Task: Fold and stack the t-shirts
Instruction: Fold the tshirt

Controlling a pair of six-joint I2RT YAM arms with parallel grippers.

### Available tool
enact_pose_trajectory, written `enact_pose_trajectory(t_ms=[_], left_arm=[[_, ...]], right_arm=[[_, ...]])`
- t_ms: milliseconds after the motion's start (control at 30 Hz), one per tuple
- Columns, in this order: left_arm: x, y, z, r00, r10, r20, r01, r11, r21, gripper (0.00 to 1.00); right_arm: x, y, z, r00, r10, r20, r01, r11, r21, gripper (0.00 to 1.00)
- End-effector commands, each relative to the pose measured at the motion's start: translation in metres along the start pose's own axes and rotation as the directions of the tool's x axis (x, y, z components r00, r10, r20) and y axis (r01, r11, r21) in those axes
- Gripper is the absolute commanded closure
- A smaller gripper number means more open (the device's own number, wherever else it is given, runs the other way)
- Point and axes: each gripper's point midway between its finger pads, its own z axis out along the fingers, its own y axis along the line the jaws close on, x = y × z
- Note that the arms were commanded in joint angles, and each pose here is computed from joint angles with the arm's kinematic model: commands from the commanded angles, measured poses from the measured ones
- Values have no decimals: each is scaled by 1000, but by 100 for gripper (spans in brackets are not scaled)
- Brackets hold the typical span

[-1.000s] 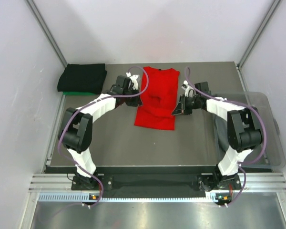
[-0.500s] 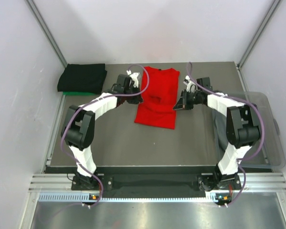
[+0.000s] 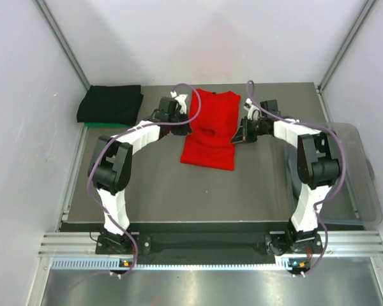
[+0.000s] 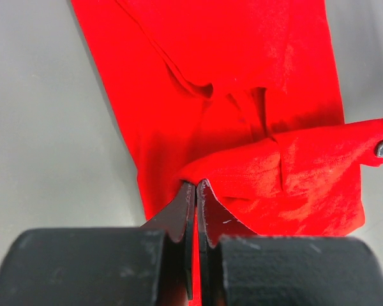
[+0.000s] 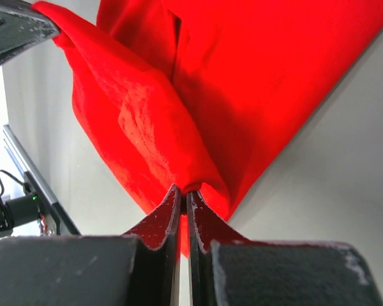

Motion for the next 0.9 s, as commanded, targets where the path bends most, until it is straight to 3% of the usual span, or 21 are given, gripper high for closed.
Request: enact_pose_trajectory(t_ms=[0,33,133,200,233,367,467,533,600,667,733,867], left_arm=[[-31,-3,3,997,9,78,-10,1000,13,100],[-30,-1,5,997,8,76,-9,1000,7,98],[-38,4,1,995,19,98,-15,999,-35,81],[-49,9,-13,991,18,134,-6,996,-95,73],[-54,9,-20,989,9,151,6,995,-99,65],[-71,11,-65,972,18,233,19,988,-155,48],[-47,10,-75,993,10,114,6,991,-135,46],[-8,6,-78,998,-30,-56,25,996,-91,46],[22,8,-73,977,-87,-196,74,995,-69,46],[68,7,-74,912,-156,-380,152,988,-42,47],[78,9,-71,912,-161,-377,166,986,-21,47],[112,12,-67,862,-228,-453,239,970,-32,48]], right_arm=[[-28,2,-3,996,-68,60,69,998,-7,100],[-29,2,-3,994,-84,63,85,996,-8,96],[-38,10,-10,987,-136,87,138,990,-25,67],[-42,19,-22,979,-168,112,171,985,-14,62],[-43,21,-28,977,-172,123,174,985,-6,54],[-19,34,-52,982,-152,112,154,988,-6,47],[18,32,-57,994,-100,52,100,995,-10,43],[34,31,-58,996,-82,28,83,996,-16,41],[53,30,-58,1000,-26,9,26,999,-24,38],[65,30,-55,1000,26,8,-25,999,-44,34],[73,35,-50,994,109,-6,-109,990,-89,35],[87,29,-40,989,146,-30,-148,986,-81,36]])
